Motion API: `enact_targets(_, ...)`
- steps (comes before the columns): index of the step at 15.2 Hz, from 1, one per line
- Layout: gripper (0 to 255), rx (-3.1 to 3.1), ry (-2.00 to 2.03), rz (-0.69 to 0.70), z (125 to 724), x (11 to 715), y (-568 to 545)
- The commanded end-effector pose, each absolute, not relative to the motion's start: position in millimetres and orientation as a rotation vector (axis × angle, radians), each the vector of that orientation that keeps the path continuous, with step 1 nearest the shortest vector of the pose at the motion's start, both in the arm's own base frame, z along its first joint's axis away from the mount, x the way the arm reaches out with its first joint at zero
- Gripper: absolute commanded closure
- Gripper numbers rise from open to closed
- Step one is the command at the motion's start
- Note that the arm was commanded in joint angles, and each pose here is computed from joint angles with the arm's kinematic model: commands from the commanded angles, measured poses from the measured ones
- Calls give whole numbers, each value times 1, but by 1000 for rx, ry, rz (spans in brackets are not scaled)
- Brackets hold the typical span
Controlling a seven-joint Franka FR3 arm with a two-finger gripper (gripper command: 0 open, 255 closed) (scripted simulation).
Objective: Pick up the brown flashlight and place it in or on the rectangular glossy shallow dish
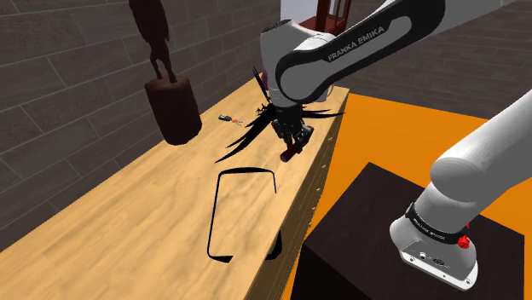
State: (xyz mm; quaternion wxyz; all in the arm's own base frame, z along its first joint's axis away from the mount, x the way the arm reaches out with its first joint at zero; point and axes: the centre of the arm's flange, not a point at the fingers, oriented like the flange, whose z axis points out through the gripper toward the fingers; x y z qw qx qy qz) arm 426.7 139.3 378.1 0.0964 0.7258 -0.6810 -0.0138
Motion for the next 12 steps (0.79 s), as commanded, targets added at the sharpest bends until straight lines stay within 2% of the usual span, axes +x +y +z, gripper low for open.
enact_targets(1, 255, 2150, -2017, -41, 389, 426, 138)
enact_targets(6, 255, 2150, -2017, -41, 414, 426, 138)
enact_targets(12, 255, 2150, -2017, -41, 414, 433, 217)
